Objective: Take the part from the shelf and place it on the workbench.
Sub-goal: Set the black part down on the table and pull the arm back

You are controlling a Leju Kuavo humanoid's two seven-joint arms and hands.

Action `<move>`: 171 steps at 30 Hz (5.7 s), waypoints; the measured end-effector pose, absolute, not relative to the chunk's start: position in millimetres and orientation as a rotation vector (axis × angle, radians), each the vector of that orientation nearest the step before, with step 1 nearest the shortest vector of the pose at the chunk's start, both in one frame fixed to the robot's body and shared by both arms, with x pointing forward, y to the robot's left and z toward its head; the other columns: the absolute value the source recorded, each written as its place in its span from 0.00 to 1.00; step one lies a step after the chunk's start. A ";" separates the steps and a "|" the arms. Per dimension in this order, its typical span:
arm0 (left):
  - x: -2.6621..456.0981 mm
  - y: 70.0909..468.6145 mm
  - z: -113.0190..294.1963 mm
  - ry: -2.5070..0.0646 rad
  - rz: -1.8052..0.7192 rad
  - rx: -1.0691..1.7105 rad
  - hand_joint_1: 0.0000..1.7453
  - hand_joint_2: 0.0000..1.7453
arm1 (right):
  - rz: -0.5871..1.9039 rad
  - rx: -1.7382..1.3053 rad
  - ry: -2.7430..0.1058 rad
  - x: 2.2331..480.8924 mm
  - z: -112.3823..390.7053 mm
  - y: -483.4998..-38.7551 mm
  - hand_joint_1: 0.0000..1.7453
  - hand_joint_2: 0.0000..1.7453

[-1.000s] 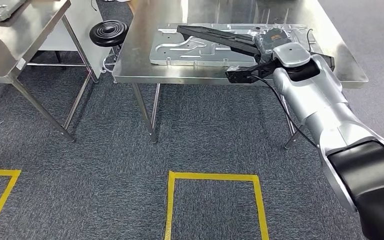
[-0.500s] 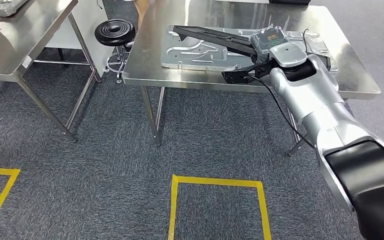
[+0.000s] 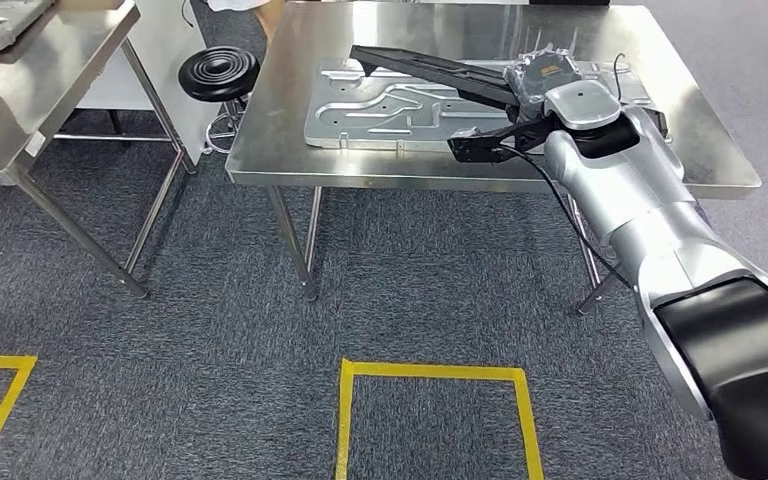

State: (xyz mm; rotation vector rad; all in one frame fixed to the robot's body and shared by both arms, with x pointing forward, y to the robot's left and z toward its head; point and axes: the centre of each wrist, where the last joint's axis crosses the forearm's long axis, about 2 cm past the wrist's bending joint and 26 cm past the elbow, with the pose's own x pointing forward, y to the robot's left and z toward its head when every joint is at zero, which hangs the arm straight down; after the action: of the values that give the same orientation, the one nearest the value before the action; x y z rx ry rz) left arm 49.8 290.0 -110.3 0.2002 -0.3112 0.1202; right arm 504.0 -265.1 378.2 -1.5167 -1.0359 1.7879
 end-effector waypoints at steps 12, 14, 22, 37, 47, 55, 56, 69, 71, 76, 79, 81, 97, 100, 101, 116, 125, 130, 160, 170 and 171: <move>50.8 290.5 -110.1 -0.320 0.110 0.207 0.00 1.00 | 1.744 -1.536 -1.042 503.5 376.0 -270.5 1.00 1.00; 50.8 290.4 -110.1 -0.320 0.109 0.206 0.00 1.00 | 1.746 -1.534 -1.039 503.3 374.1 -270.9 1.00 1.00; 51.9 289.8 -110.0 -0.324 0.107 0.205 0.00 1.00 | 1.745 -1.551 -1.034 503.5 376.3 -272.1 1.00 1.00; 51.5 291.1 -110.0 -0.324 0.103 0.208 0.00 1.00 | 1.756 -1.563 -1.027 503.6 378.0 -272.8 1.00 1.00; 51.0 290.5 -110.1 -0.323 0.104 0.207 0.00 1.00 | 1.757 -1.563 -1.017 503.9 378.8 -276.6 1.00 1.00; 51.6 290.7 -110.0 -0.324 0.105 0.207 0.00 1.00 | 1.755 -1.569 -1.024 503.9 381.9 -275.5 1.00 1.00; 51.1 290.7 -110.1 -0.323 0.105 0.207 0.00 1.00 | 1.754 -1.570 -1.025 503.9 382.3 -275.4 1.00 1.00; 50.8 292.9 -110.1 -0.322 0.118 0.211 0.00 1.00 | 1.746 -1.551 -1.037 504.3 394.2 -279.2 1.00 1.00; 51.0 292.7 -110.1 -0.323 0.118 0.211 0.00 1.00 | 1.736 -1.554 -1.041 504.3 399.7 -283.2 1.00 1.00; 50.1 292.7 -110.2 -0.322 0.119 0.211 0.00 1.00 | 1.730 -1.547 -1.029 504.0 400.1 -292.7 1.00 1.00; 50.4 291.7 -110.2 -0.322 0.119 0.209 0.00 1.00 | 1.727 -1.550 -1.033 503.6 401.5 -293.7 1.00 1.00; 51.4 291.5 -110.1 -0.324 0.120 0.209 0.00 1.00 | 1.726 -1.547 -1.034 503.4 400.9 -294.0 1.00 1.00; 50.7 294.2 -110.1 -0.318 0.125 0.217 0.00 1.00 | 1.726 -1.530 -1.052 502.4 398.1 -292.5 1.00 1.00; 50.5 293.5 -110.2 -0.317 0.125 0.216 0.00 1.00 | 1.726 -1.527 -1.050 502.2 396.2 -293.6 1.00 1.00; 50.4 293.2 -110.2 -0.317 0.126 0.216 0.00 1.00 | 1.725 -1.527 -1.050 502.2 396.5 -294.2 1.00 1.00; 52.5 292.2 -109.9 -0.320 0.126 0.216 0.00 1.00 | 1.725 -1.518 -1.046 501.9 391.6 -295.0 1.00 1.00; 49.9 293.6 -110.2 -0.309 0.126 0.219 0.00 1.00 | 1.721 -1.512 -1.062 501.8 389.3 -285.1 1.00 1.00; 51.5 294.3 -110.0 -0.313 0.126 0.221 0.00 1.00 | 1.719 -1.512 -1.059 502.1 388.6 -285.2 1.00 1.00; 51.6 294.2 -110.0 -0.310 0.121 0.220 0.00 1.00 | 1.714 -1.511 -1.050 503.4 391.0 -290.1 1.00 1.00; 50.4 293.4 -110.1 -0.311 0.119 0.222 0.00 1.00 | 1.710 -1.509 -1.038 503.9 387.8 -294.8 1.00 1.00; 50.6 293.2 -110.1 -0.311 0.118 0.221 0.00 1.00 | 1.709 -1.510 -1.038 504.0 388.5 -295.4 1.00 1.00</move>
State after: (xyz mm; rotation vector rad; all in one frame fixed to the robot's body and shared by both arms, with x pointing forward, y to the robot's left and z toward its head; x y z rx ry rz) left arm 50.6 293.2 -110.1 0.2210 -0.3109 0.1182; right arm 504.0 -295.4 388.5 -1.5104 -1.0379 1.7088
